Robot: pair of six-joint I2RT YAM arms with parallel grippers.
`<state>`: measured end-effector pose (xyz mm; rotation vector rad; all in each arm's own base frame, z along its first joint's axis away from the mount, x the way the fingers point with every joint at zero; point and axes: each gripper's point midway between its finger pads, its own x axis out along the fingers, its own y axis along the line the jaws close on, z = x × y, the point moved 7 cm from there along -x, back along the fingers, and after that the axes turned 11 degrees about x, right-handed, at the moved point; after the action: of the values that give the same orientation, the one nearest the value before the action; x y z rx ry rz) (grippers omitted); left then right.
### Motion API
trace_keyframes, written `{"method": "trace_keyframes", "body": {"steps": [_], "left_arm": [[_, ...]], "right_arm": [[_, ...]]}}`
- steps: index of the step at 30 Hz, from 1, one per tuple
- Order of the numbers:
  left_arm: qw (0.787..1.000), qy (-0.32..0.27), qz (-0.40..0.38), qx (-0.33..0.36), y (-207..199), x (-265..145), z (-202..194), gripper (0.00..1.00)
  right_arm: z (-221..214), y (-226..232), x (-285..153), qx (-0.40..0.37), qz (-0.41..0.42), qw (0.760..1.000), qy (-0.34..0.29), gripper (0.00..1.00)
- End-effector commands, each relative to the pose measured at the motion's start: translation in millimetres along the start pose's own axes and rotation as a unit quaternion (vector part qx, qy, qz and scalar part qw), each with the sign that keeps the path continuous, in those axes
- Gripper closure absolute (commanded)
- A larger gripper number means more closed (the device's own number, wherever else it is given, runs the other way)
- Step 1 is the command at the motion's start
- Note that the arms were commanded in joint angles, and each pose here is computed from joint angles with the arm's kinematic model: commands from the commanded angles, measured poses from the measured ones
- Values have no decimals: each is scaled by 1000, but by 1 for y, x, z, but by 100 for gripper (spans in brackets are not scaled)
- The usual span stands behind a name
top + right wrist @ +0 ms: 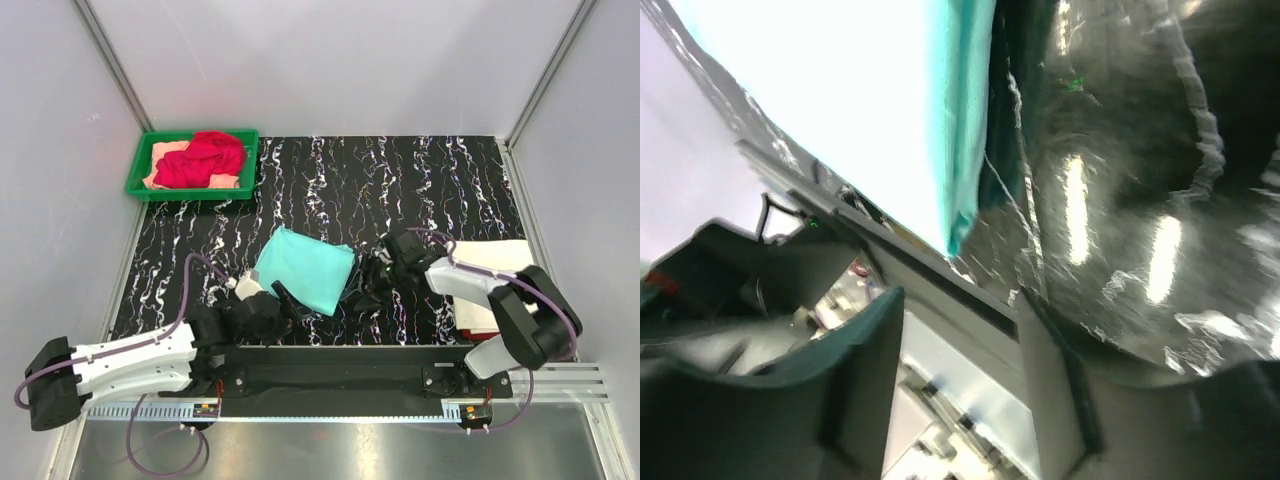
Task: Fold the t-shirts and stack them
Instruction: Neatly place the folded tshirt to the corner
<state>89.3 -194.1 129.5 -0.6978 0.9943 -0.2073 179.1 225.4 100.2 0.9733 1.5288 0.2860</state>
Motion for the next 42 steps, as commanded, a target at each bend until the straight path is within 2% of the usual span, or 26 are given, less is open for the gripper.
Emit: {"method": "trace_keyframes", "body": {"steps": [1,4,8,11,12,14,17,19,20,22,24,27,31,37,40,42], "left_arm": [[997,-36,-37,-57,-10,14,1,15],[994,-65,-59,-72,-20,21,-3,17],[990,-119,-21,-74,-22,37,-12,14],[985,-131,-11,-112,-12,40,-29,11],[982,-122,-20,-143,-12,39,-35,11],[980,-125,-13,-153,-1,43,-39,11],[977,-143,-11,-160,3,43,-36,11],[976,-151,-16,-156,4,36,-33,12],[975,-159,-18,-155,3,33,-30,12],[975,-170,-23,-143,3,26,-25,12],[974,-181,-17,-132,5,23,-21,12],[973,-185,-25,-133,3,19,-17,12],[973,-188,-31,-133,1,18,-16,13],[972,-191,-42,-132,-1,20,-17,14],[972,-195,-48,-125,-4,23,-18,14],[970,-196,-56,-132,-7,26,-19,14]], "right_arm": [[9,-16,-32,-27,-65,997,-39,40],[28,-26,-52,-6,-38,998,-59,38],[38,-25,-63,-15,-28,998,-59,38],[42,-17,-63,-33,-14,998,-61,39],[43,-16,-60,-34,-7,998,-55,39],[42,-14,-48,-24,15,1000,2,42],[32,-18,-30,-17,44,998,52,41],[26,-17,-22,-28,53,996,60,36],[16,-16,-14,-40,45,996,72,27],[12,-14,-2,-50,43,995,73,21],[3,-14,9,-26,33,996,79,21],[6,-7,22,-22,36,998,43,22],[12,-2,37,-25,33,999,1,30],[19,-4,55,-24,9,1000,-2,40],[20,-3,58,-24,11,1000,2,54],[19,0,57,-24,15,1000,10,69]]}}
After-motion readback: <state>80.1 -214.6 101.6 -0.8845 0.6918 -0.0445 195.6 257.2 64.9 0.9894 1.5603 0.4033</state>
